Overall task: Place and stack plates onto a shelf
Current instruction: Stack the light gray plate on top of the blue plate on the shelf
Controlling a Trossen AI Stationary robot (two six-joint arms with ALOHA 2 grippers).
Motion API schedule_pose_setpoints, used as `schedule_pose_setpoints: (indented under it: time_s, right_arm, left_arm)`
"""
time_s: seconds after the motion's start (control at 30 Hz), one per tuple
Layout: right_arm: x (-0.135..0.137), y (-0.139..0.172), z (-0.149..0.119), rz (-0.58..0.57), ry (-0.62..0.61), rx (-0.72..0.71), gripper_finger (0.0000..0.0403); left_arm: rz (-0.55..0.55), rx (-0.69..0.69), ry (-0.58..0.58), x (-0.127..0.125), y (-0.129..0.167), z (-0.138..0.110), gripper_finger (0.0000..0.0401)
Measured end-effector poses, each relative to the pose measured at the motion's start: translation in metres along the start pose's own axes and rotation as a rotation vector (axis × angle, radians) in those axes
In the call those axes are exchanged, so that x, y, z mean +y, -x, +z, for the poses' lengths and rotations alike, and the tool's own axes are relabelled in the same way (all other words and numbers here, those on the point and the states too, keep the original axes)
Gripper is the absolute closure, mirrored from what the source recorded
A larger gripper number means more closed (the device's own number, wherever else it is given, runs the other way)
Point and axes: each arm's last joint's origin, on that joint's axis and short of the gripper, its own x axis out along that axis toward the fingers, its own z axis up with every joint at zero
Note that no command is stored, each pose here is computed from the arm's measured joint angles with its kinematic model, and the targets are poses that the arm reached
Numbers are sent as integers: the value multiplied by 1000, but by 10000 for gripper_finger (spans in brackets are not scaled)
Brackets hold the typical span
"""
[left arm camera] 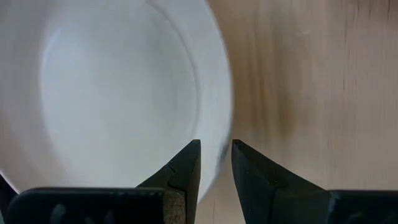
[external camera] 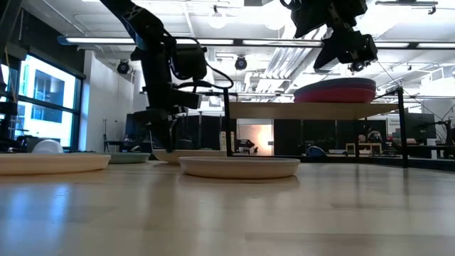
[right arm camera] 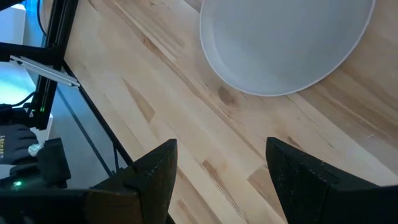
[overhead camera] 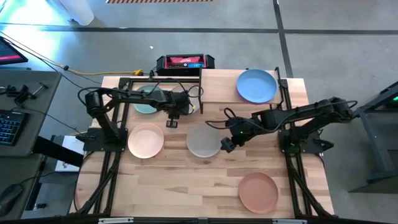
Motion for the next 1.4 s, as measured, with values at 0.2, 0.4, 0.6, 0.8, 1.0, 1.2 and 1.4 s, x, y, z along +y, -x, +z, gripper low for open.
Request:
schedule_pose_setpoints:
  time_s: [0.2,0.4,0.6,0.8,1.0,1.2,1.4]
  right_arm:
    - [0,0,0,0,0,0,176]
    - [0,0,0,0,-4,0,176]
    - [0,0,0,0,-11,0,176]
    - [0,0,0,0,-12,0,176]
    - [0,0,0,0,-12,-1,176]
    - [0,0,0,1,-12,-1,176]
    - [0,0,0,3,-12,-2,176]
  left_arm:
    - [-1,-1,4,5,-2,-2,323]
    - [-27,47,16,7,-17,-6,323]
    - [-31,60,23,7,-23,-6,323]
    - [7,81,35,9,-26,-7,330]
    - [42,100,47,9,-26,-7,379]
    - [85,118,56,8,-25,-6,394]
    - [101,106,42,4,-18,-3,398]
